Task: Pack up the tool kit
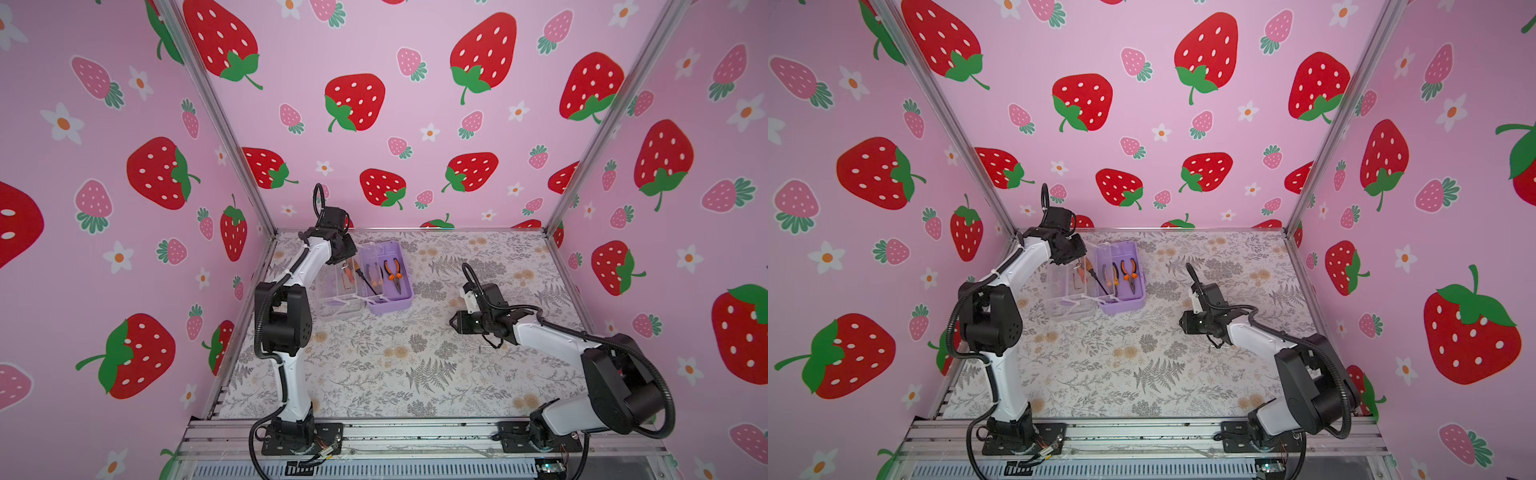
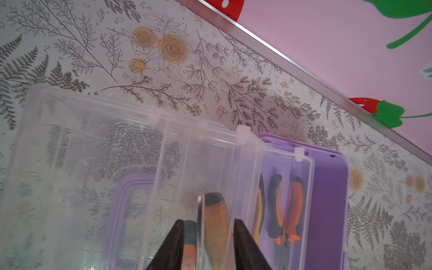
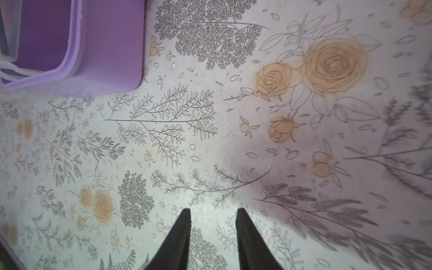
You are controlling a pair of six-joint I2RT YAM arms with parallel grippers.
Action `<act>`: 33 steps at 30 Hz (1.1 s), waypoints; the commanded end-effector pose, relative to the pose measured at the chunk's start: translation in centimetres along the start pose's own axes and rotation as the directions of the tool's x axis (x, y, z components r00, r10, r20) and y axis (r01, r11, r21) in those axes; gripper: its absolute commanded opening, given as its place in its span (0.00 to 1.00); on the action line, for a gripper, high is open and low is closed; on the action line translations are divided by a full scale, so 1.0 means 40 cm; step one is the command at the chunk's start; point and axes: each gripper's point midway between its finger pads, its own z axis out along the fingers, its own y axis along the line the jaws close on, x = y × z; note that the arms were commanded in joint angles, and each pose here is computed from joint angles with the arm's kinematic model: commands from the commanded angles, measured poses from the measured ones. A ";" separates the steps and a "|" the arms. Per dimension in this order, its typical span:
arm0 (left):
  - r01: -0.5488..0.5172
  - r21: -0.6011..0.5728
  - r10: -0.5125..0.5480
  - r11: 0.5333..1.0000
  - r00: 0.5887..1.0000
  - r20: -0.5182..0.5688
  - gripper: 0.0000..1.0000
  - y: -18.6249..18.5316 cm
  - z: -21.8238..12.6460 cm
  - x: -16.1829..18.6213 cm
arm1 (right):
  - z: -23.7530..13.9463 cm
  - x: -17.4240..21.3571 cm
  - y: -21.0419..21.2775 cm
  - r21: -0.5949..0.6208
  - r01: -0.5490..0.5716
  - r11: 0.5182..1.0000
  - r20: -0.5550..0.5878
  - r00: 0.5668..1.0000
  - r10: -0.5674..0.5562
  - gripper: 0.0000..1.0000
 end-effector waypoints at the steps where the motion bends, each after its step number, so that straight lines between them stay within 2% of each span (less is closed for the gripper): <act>1: -0.046 0.073 0.041 0.996 0.997 0.070 0.39 -0.084 -0.092 -0.017 | -0.039 0.031 -0.091 0.190 -0.029 0.981 0.004 1.000 0.029 0.41; 6: -0.128 0.082 0.112 0.988 0.977 0.179 0.40 -0.151 -0.216 0.025 | -0.089 0.092 -0.177 0.349 -0.089 0.933 0.025 0.996 0.086 0.47; 10: -0.204 0.112 0.171 0.973 0.954 0.246 0.41 -0.214 -0.300 0.093 | -0.136 0.152 -0.248 0.473 -0.148 0.868 0.055 0.989 0.138 0.51; 14: -0.268 0.148 0.229 0.952 0.944 0.236 0.41 -0.264 -0.324 0.178 | -0.188 0.145 -0.298 0.561 -0.193 0.805 0.150 0.980 0.131 0.51; 18: -0.314 0.186 0.283 0.931 0.943 0.177 0.41 -0.295 -0.308 0.262 | -0.208 0.139 -0.344 0.630 -0.208 0.749 0.166 0.977 0.132 0.51; 30: -0.369 0.202 0.371 0.907 0.928 0.032 0.41 -0.276 -0.237 0.438 | -0.193 0.093 -0.403 0.625 -0.235 0.744 0.149 0.972 0.182 0.50; 33: -0.379 0.199 0.383 0.904 0.923 0.017 0.41 -0.275 -0.227 0.457 | -0.189 0.092 -0.381 0.582 -0.233 0.779 0.132 0.972 0.193 0.49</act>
